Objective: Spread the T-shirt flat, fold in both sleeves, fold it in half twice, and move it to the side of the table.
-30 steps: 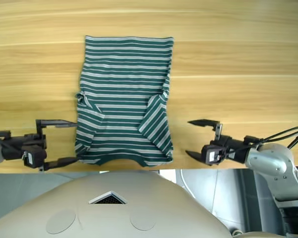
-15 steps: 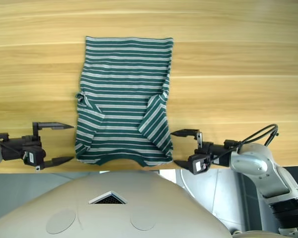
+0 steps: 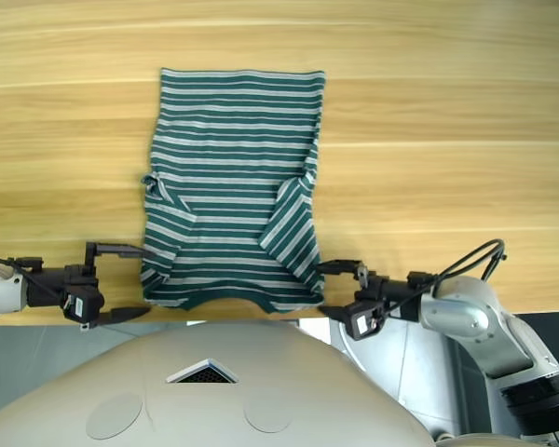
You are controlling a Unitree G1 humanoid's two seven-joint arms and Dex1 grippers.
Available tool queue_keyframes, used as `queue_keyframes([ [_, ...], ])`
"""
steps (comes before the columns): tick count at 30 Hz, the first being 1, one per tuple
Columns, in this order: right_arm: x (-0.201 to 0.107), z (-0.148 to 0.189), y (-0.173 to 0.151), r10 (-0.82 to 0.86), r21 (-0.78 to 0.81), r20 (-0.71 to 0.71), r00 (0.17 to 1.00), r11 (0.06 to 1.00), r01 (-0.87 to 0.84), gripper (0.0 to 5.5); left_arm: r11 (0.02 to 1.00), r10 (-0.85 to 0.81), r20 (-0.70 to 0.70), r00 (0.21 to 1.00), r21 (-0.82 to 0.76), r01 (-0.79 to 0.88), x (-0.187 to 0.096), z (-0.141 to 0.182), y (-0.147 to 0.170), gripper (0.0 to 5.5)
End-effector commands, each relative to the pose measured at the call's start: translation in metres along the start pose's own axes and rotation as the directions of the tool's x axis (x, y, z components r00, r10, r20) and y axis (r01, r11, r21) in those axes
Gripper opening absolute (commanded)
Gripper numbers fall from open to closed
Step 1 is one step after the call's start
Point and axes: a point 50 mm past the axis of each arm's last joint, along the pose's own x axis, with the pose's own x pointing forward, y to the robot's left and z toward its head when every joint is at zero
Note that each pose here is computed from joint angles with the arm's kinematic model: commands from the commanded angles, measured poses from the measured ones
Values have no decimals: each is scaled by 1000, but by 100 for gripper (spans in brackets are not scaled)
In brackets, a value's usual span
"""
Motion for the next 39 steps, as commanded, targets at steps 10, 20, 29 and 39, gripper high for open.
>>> queue_keyframes([
  [10, 6, -4, 2, 24, -10, -52, 998, 1000, -24, 177, 998, -67, -119, 991, -8, 67, -1, -21, -6, 337],
  [20, 8, -3, -2, 13, -17, -48, 999, 1000, -13, 12, 996, -85, -13, 996, 7, 85, 4, -7, -7, 183],
  [29, 9, -2, -3, 10, -16, -46, 999, 1000, -10, 0, 997, -82, -11, 997, 12, 82, 6, -7, -8, 121],
  [39, 10, -2, -5, 2, -15, -43, 999, 1000, -3, 0, 996, -84, -4, 996, 20, 84, 8, -7, -8, 3],
])
